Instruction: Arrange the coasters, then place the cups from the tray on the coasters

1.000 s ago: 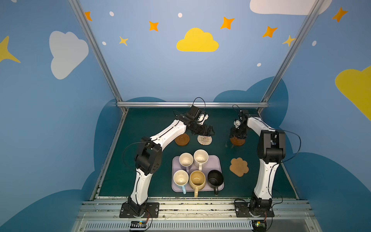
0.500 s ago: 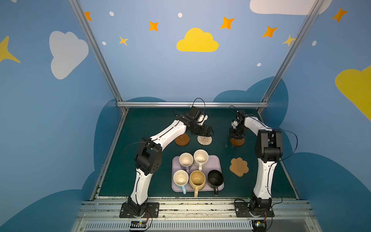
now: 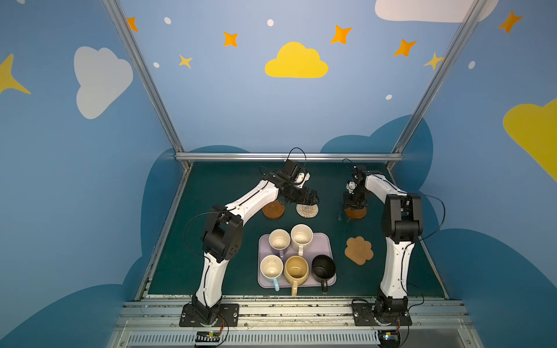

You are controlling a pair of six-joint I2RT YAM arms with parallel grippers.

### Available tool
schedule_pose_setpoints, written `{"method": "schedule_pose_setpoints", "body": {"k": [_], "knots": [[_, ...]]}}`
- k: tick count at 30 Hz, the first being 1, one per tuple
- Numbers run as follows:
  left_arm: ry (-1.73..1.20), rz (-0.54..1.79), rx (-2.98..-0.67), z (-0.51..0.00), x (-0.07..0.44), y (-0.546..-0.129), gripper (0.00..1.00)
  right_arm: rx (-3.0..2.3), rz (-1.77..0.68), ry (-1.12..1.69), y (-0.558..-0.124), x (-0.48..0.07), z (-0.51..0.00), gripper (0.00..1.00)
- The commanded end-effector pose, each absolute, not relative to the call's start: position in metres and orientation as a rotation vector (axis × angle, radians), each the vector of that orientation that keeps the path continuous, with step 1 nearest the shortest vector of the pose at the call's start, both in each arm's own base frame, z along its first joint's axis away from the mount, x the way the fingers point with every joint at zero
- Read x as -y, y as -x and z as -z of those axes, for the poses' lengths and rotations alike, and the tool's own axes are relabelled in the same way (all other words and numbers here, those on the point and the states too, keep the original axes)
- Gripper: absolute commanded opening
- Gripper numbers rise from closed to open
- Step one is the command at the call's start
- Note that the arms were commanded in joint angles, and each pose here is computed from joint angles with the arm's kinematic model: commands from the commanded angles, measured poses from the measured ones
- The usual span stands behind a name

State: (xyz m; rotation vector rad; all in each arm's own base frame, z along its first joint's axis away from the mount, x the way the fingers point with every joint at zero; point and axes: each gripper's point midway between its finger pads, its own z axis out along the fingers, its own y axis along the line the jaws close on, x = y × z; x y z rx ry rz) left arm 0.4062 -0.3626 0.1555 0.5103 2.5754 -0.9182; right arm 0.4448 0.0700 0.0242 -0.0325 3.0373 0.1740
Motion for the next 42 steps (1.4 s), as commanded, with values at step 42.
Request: {"method": "schedule_pose_setpoints", "body": {"k": [42], "knots": [[-0.298, 0.895, -2.627, -0.149, 0.32, -0.41, 1.0, -3.142, -0.401, 0.378, -0.402, -0.217, 0.004, 0.41]]}}
